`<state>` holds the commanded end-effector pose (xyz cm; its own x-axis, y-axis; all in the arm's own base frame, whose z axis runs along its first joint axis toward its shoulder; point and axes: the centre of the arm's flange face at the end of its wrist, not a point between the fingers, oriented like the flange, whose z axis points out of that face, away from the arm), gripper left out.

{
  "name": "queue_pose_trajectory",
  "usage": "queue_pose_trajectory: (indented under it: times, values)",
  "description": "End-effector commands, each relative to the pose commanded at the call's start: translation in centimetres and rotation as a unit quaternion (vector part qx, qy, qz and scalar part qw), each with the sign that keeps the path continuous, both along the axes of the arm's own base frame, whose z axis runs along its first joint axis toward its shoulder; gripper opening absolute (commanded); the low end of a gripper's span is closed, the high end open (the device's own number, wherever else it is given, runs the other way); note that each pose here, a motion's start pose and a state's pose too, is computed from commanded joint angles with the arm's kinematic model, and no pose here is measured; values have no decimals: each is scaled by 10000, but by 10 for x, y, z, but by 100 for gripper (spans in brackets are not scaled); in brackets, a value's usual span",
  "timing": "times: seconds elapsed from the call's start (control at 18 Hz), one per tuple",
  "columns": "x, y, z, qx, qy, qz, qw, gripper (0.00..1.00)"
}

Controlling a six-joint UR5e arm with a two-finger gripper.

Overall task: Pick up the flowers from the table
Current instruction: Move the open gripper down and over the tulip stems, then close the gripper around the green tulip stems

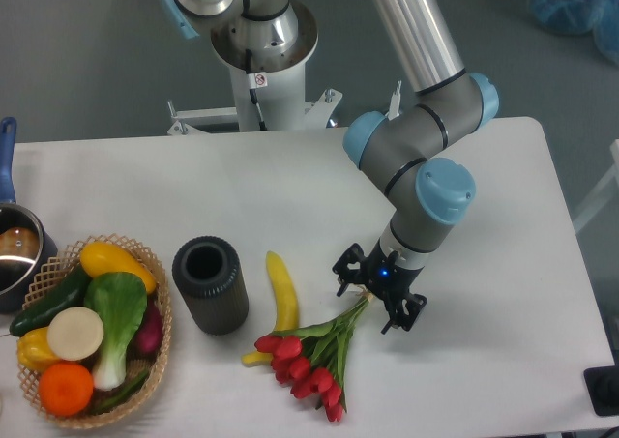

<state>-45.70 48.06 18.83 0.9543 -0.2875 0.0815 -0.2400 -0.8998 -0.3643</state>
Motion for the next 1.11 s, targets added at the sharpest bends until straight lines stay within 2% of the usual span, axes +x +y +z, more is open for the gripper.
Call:
queue_pose_trajectory:
  times: [0.22, 0.56, 0.67, 1.11]
  values:
    - [0, 1, -9, -27, -43, -15, 10000, 98]
    - [1, 2, -10, -31, -50, -22, 10000, 76]
    - [-1, 3, -11, -31, -50, -22, 10000, 74]
    - [1, 5, -14, -37, -74, -24, 10000, 43]
